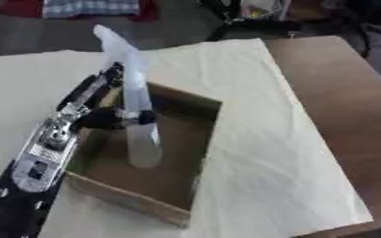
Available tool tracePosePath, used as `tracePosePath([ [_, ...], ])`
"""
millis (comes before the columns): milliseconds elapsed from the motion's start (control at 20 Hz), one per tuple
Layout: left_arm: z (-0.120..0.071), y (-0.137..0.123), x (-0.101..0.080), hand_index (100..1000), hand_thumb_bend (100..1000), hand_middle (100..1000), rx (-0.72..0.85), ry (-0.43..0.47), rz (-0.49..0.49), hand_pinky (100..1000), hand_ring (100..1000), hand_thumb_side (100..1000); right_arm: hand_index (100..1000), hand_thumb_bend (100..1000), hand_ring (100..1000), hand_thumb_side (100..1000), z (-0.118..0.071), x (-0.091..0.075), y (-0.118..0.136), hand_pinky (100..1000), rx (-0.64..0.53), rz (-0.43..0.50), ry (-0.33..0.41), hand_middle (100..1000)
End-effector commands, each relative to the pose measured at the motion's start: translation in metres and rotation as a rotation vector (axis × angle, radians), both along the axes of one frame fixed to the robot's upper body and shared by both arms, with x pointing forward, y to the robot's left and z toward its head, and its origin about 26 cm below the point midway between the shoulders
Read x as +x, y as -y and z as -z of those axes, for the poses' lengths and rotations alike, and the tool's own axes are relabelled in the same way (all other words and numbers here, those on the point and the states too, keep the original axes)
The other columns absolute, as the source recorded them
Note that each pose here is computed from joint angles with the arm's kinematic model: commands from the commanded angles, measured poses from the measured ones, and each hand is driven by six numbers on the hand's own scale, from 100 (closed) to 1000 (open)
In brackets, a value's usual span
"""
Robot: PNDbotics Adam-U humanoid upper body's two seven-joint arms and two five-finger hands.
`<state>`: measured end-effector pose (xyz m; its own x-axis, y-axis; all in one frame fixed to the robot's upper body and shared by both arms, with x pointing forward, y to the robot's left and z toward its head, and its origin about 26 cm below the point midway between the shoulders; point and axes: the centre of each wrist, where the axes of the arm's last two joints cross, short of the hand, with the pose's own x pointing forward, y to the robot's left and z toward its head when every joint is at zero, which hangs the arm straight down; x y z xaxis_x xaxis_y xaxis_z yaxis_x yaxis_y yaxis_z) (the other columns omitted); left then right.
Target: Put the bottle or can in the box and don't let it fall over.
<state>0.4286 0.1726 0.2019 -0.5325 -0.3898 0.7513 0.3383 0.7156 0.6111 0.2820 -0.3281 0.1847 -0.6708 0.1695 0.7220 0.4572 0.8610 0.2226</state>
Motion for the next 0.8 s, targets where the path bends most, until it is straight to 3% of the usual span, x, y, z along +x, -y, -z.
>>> tracePosePath([
  [50, -0.024, -0.016, -0.007, 828, 939, 1000, -0.021, 0.049, -0.013, 1000, 1000, 491, 876, 100, 1000, 699, -0.009, -0.002, 0.004, 933, -0.025, 0.014, 0.024, 1000],
  [500, -0.029, -0.045, -0.019, 846, 983, 1000, -0.048, -0.011, -0.041, 1000, 1000, 526, 876, 100, 1000, 699, -0.011, -0.002, 0.006, 933, -0.030, 0.017, 0.033, 1000],
  [800, -0.031, -0.061, -0.027, 845, 966, 1000, -0.049, -0.048, -0.037, 1000, 1000, 531, 875, 100, 1000, 700, -0.012, -0.002, 0.006, 933, -0.029, 0.018, 0.035, 1000],
])
